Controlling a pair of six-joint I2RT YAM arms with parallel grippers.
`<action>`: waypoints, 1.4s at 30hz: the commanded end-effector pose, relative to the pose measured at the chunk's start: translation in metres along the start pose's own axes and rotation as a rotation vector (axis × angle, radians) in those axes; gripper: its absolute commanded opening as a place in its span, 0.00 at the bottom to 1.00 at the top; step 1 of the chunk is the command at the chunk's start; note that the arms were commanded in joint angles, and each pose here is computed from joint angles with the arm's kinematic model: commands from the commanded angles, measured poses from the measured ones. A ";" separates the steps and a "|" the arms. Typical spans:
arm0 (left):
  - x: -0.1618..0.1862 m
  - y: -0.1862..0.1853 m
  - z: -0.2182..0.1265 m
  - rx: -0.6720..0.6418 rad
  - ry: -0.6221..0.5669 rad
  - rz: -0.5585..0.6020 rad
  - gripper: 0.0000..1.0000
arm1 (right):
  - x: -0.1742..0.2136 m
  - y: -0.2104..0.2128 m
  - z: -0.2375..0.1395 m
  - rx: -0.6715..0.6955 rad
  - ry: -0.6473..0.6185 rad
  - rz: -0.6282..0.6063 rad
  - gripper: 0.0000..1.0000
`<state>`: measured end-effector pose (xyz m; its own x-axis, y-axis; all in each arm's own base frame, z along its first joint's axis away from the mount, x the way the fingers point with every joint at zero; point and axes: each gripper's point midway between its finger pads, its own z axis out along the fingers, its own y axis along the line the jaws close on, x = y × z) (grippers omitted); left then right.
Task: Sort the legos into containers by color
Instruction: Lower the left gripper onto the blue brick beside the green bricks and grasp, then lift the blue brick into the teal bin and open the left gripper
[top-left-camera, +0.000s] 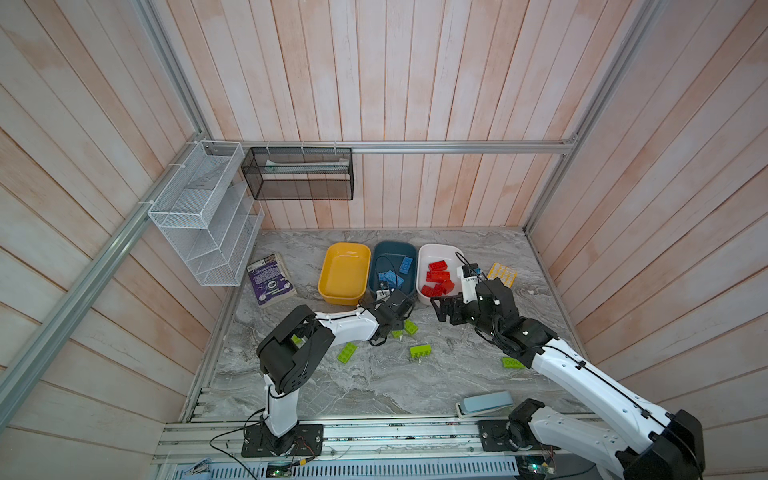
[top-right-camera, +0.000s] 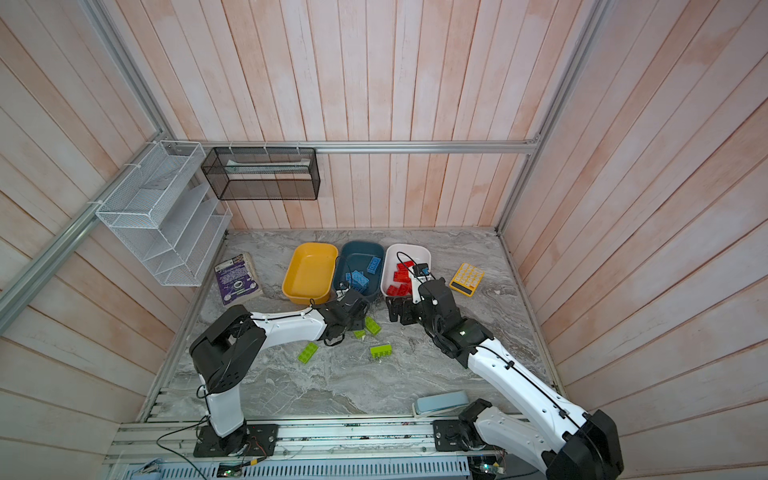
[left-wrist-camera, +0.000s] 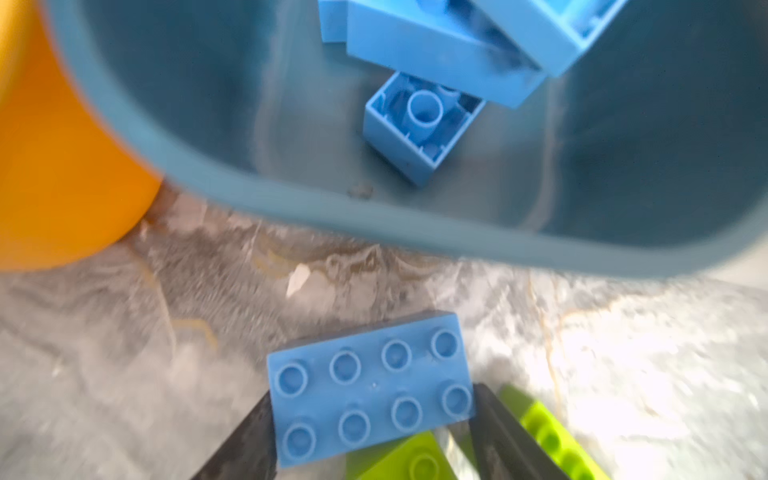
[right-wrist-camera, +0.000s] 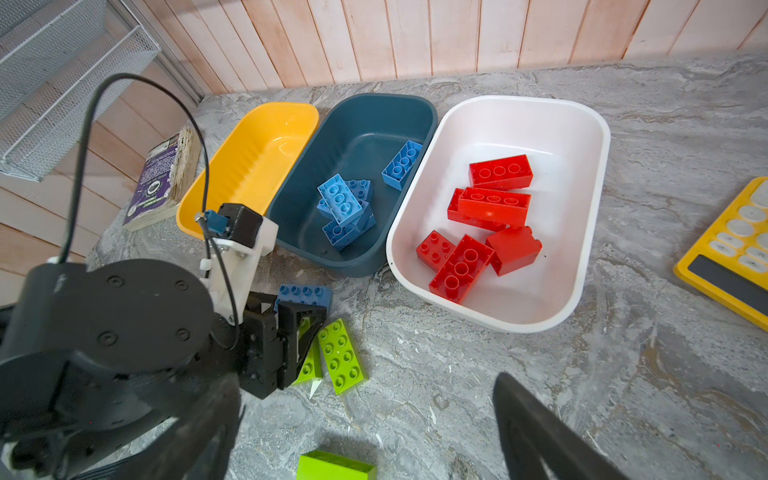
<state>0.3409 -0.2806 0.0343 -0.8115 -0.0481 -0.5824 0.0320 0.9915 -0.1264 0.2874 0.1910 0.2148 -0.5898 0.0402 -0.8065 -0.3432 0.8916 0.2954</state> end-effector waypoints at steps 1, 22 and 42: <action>-0.008 -0.001 -0.021 0.025 -0.034 0.004 0.67 | 0.001 0.003 -0.002 -0.019 -0.002 -0.007 0.94; -0.145 -0.031 -0.035 0.137 -0.157 0.071 0.67 | 0.028 -0.007 -0.009 -0.015 0.027 0.064 0.93; -0.202 -0.037 -0.020 0.178 -0.165 0.093 0.89 | 0.077 -0.008 0.006 -0.009 0.213 0.026 0.92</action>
<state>0.4971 -0.3058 0.1374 -0.7283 0.0091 -0.6852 0.1846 0.9656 -0.1833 0.2555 0.1835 0.1586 -0.7139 0.0133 -0.7001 -0.3082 0.8918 0.3313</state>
